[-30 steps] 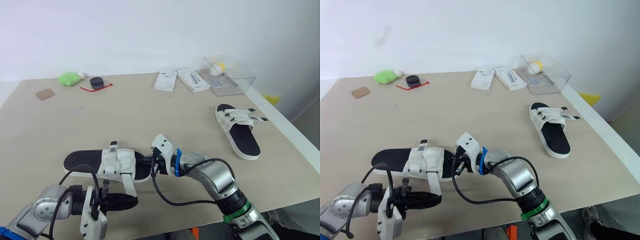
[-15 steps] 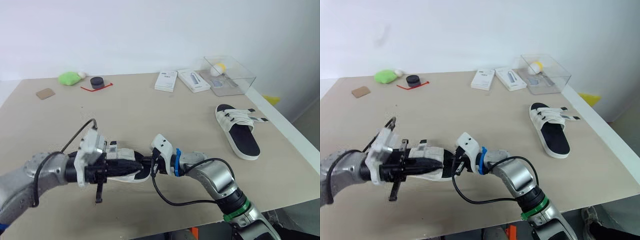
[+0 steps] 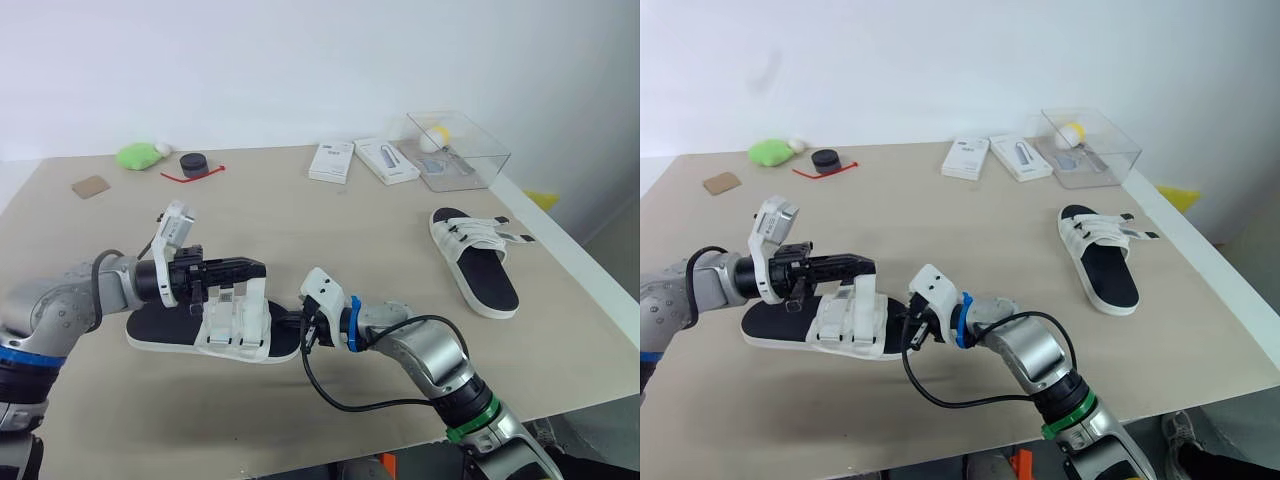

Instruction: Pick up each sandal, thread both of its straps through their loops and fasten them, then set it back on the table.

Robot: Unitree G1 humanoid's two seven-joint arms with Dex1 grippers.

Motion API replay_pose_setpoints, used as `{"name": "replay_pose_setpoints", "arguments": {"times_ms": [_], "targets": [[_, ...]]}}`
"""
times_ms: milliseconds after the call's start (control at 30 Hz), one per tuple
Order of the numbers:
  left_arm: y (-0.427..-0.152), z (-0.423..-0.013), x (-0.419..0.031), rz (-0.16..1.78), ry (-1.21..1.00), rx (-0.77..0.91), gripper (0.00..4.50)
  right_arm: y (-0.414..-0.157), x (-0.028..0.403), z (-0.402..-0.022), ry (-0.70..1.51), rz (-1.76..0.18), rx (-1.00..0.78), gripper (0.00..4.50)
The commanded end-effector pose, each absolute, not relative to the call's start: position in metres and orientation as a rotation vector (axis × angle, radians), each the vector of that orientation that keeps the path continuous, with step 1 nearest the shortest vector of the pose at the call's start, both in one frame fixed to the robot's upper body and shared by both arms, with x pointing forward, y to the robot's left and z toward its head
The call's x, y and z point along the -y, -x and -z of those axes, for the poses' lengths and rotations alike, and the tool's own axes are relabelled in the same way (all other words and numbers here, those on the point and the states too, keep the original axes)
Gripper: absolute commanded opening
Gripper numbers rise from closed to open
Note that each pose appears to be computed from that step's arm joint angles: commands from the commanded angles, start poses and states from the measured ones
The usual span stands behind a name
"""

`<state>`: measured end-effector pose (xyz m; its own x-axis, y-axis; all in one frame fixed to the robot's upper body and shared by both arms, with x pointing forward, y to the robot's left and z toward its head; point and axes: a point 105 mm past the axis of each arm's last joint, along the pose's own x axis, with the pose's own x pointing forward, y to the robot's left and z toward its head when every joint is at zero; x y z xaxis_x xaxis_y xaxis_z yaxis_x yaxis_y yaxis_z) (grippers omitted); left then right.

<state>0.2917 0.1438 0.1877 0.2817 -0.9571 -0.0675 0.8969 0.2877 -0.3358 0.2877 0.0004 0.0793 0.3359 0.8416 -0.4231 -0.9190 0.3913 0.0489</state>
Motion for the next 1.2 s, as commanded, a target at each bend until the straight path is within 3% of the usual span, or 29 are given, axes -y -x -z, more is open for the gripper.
{"name": "replay_pose_setpoints", "arguments": {"times_ms": [33,600,1000,1100,1200], "targets": [[-0.304,-0.199,-0.148,1.247,0.212,-0.235,0.05,-0.29,0.022,-0.041,0.263,-1.057,-0.577,0.0],[-0.327,-0.145,-0.16,1.122,0.059,-0.335,0.05,-0.289,0.023,-0.044,0.247,-1.044,-0.565,0.0],[-0.322,-0.117,-0.163,1.14,-0.057,-0.364,0.05,-0.29,0.023,-0.046,0.242,-1.043,-0.56,0.0],[-0.321,-0.111,-0.167,1.135,-0.099,-0.383,0.91,-0.29,0.023,-0.047,0.243,-1.044,-0.558,0.0],[-0.324,-0.111,-0.17,1.126,-0.164,-0.356,2.38,-0.29,0.024,-0.049,0.239,-1.047,-0.551,0.0]]}}
